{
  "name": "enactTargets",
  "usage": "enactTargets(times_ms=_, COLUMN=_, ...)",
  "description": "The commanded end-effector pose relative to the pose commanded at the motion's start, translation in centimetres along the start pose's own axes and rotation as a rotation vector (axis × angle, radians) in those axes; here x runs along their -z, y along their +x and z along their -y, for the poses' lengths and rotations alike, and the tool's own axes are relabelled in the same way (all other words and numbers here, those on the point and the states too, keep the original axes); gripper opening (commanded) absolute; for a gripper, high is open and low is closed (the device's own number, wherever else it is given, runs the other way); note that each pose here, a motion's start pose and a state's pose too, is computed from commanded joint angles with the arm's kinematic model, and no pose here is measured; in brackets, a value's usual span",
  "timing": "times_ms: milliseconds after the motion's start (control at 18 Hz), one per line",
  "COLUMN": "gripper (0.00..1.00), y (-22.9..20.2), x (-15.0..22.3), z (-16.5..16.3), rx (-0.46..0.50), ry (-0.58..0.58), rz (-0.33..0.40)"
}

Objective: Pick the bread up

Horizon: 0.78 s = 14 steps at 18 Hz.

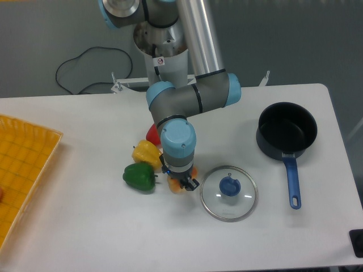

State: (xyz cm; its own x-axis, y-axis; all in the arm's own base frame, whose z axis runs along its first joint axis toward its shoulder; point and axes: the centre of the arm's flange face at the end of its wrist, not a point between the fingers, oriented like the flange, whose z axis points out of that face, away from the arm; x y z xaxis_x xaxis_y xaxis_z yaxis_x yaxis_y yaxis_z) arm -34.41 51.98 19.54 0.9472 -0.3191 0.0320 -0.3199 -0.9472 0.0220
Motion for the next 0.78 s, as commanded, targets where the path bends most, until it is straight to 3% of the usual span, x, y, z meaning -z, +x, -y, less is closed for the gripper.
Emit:
enactTargets(times_ms=167, gripper=0.07, y=-0.1, x=0.3, z=-0.1, rx=0.002, ry=0.0, rz=0.007)
enactTargets(times_ms=444, gripper=0.07, y=0.1, x=2.1, z=-0.2, rx=0.006, ry=0.01, rz=0.029)
enactTargets(times_ms=778, gripper=0.08, y=-0.2, x=7.4, z=-2.0, rx=0.039, ry=0.044, rz=0.091)
